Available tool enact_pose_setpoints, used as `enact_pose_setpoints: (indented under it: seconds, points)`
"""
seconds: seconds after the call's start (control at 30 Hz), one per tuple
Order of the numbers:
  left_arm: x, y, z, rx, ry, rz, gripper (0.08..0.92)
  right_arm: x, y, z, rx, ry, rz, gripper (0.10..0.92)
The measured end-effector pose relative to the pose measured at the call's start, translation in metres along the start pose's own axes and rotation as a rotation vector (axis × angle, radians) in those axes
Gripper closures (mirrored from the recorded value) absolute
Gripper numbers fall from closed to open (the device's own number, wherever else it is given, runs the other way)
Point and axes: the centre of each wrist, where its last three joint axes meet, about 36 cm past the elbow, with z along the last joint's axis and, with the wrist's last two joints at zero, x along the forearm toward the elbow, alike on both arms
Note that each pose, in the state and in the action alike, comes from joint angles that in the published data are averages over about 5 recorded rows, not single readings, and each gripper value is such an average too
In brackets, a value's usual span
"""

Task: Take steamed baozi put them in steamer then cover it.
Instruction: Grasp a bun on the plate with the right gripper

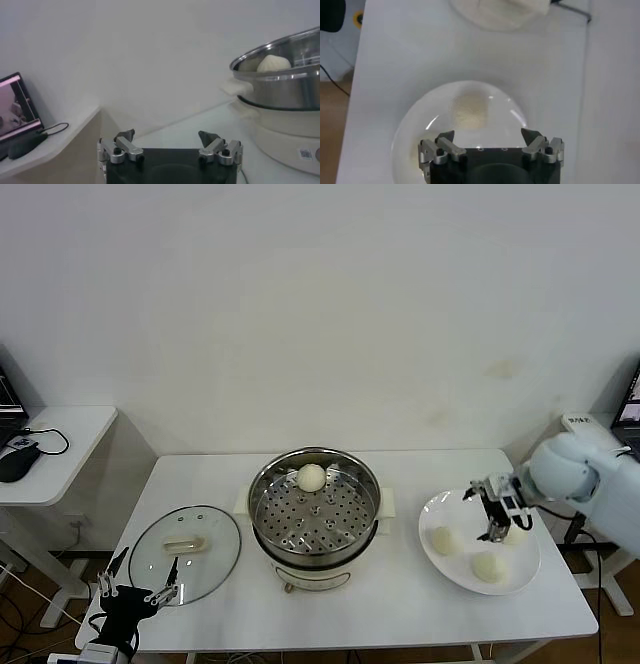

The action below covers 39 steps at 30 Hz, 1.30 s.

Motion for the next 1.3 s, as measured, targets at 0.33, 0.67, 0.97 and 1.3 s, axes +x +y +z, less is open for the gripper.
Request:
enact_pose_setpoints:
  seconds: [0.33,0.67,0.97,1.3]
  points:
    - [0.004,0.002,0.003,-0.001,0.017,-0.012,0.177,-0.043,-0.005,-0.007,-0.007,-0.007,-0.012,0.199]
    - [0.005,0.005,0.006,-0.003,0.026,-0.019,0.177,-0.078,-0.01,-0.017,-0.014,-0.009,-0.021,0.202]
    - [0.004,0.004,0.009,0.0,0.029,-0.021,0.177,-0.093,-0.014,-0.019,-0.029,0.001,-0.025,0.298]
    - [0.005,0.004,0.008,0.001,0.028,-0.021,0.177,-0.087,-0.019,-0.018,-0.036,0.005,-0.036,0.406]
